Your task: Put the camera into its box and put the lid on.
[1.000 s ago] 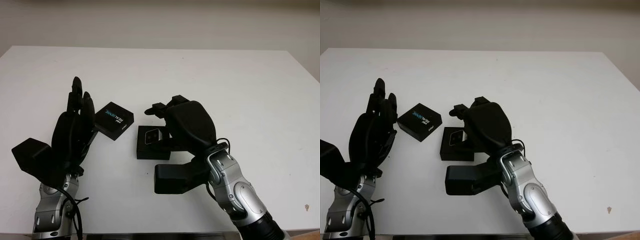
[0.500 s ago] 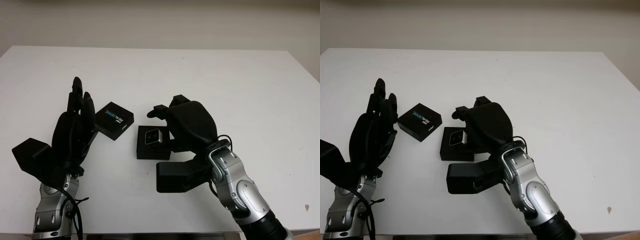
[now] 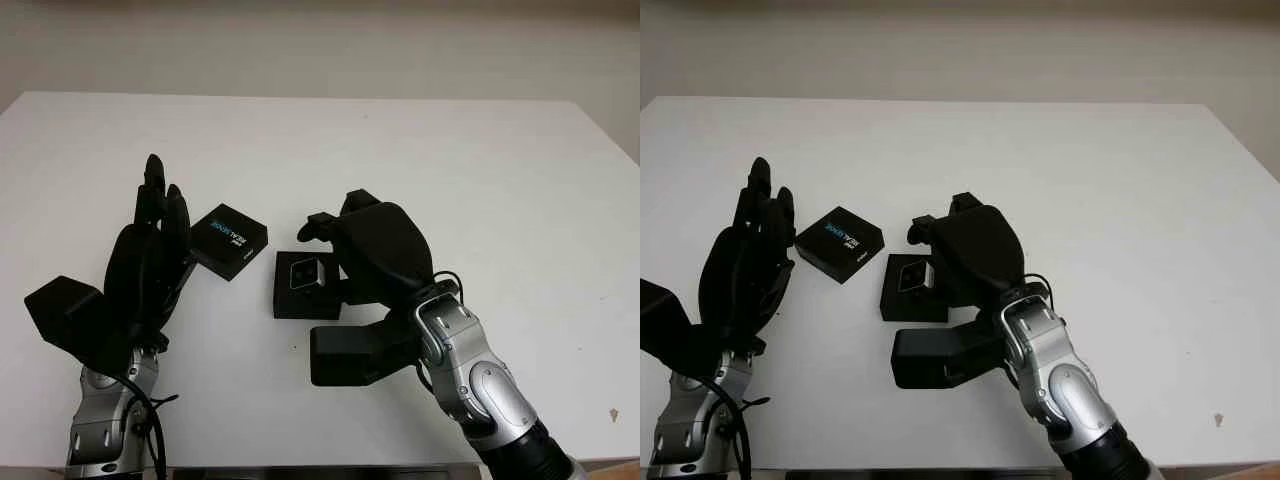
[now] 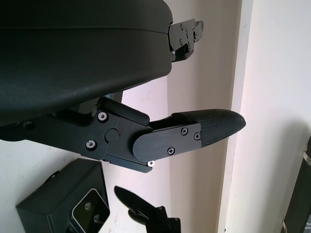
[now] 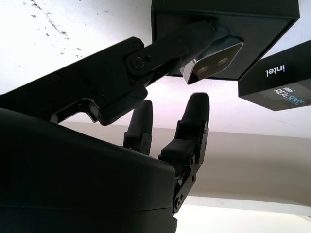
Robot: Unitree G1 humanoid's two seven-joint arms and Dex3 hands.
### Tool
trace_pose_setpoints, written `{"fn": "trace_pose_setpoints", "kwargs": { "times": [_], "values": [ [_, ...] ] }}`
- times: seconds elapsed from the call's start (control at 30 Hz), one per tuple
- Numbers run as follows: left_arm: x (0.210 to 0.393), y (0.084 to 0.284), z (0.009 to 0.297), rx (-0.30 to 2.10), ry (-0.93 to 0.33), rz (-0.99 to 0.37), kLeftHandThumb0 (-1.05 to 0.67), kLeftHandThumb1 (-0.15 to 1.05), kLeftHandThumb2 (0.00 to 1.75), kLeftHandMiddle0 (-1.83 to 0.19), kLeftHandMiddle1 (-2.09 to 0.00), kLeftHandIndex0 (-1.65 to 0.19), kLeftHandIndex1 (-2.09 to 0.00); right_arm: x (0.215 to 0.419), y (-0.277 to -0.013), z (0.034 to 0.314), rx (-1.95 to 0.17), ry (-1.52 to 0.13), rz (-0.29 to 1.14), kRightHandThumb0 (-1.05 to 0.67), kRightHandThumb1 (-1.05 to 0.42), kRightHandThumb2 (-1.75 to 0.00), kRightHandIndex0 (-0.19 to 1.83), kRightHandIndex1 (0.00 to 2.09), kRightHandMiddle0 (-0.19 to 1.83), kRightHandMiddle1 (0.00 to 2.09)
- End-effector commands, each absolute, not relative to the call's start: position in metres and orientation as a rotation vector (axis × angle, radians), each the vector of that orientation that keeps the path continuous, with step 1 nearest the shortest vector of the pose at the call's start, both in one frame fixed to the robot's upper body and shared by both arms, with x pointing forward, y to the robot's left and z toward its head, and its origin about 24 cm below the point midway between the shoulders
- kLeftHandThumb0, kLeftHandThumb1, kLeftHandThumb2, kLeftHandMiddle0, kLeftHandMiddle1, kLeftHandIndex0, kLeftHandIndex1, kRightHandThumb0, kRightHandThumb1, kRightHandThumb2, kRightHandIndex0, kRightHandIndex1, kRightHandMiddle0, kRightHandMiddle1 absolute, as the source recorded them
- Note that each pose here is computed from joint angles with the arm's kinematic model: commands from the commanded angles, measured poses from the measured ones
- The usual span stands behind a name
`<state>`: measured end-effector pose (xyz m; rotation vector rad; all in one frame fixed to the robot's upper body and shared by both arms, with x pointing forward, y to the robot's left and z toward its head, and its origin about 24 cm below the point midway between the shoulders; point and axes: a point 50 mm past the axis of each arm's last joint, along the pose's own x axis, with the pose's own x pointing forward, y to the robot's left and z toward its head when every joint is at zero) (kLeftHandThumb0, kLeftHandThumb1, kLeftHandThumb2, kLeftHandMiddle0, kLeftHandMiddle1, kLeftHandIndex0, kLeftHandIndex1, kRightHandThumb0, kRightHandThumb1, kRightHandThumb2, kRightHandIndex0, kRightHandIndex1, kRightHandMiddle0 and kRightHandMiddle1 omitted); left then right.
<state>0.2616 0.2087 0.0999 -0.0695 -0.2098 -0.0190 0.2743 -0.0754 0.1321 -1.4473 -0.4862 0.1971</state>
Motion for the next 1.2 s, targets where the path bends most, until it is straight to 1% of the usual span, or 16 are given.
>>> {"fn": "trace_pose_setpoints", "kwargs": {
  "times": [0.0,0.17,0.3,0.53,0.67,0.77,1.0,1.17],
  "values": [
    [0.2614,0.2082,0.1039,-0.064,-0.228,-0.024,-0.76,1.05,0.60,0.19,0.00,0.19,0.00,0.2752,-0.0739,0.1331,-1.446,-0.505,0.184,-0.61,-0.84,-0.05,0.24,1.69,0.50,1.07],
    [0.2614,0.2081,0.1037,-0.065,-0.230,-0.028,-0.76,1.05,0.60,0.19,0.00,0.19,0.00,0.2763,-0.0738,0.1306,-1.443,-0.517,0.176,-0.59,-0.84,-0.05,0.22,1.79,0.49,1.20],
    [0.2612,0.2083,0.1040,-0.063,-0.231,-0.028,-0.75,1.05,0.61,0.19,0.00,0.19,0.00,0.2770,-0.0736,0.1294,-1.447,-0.516,0.179,-0.58,-0.84,-0.05,0.21,1.83,0.47,1.24],
    [0.2611,0.2085,0.1041,-0.066,-0.234,-0.026,-0.76,1.05,0.61,0.19,0.00,0.19,0.00,0.2771,-0.0732,0.1285,-1.458,-0.502,0.194,-0.57,-0.84,-0.06,0.17,1.86,0.44,1.23],
    [0.2610,0.2086,0.1039,-0.066,-0.233,-0.025,-0.76,1.05,0.61,0.19,0.00,0.19,0.00,0.2770,-0.0726,0.1282,-1.480,-0.496,0.205,-0.59,-0.84,-0.05,0.15,1.83,0.43,1.22],
    [0.2609,0.2088,0.1039,-0.062,-0.233,-0.023,-0.76,1.05,0.60,0.19,0.00,0.19,0.00,0.2770,-0.0721,0.1277,-1.487,-0.490,0.217,-0.59,-0.83,-0.05,0.15,1.79,0.44,1.11],
    [0.2605,0.2087,0.1036,-0.064,-0.234,-0.020,-0.76,1.05,0.60,0.19,0.00,0.19,0.00,0.2769,-0.0715,0.1278,-1.514,-0.470,0.249,-0.62,-0.83,-0.05,0.11,1.89,0.44,0.85],
    [0.2604,0.2084,0.1033,-0.070,-0.233,-0.021,-0.76,1.05,0.60,0.19,0.00,0.19,0.00,0.2767,-0.0715,0.1283,-1.528,-0.468,0.261,-0.62,-0.83,-0.05,0.11,1.82,0.44,0.69]
  ]
}}
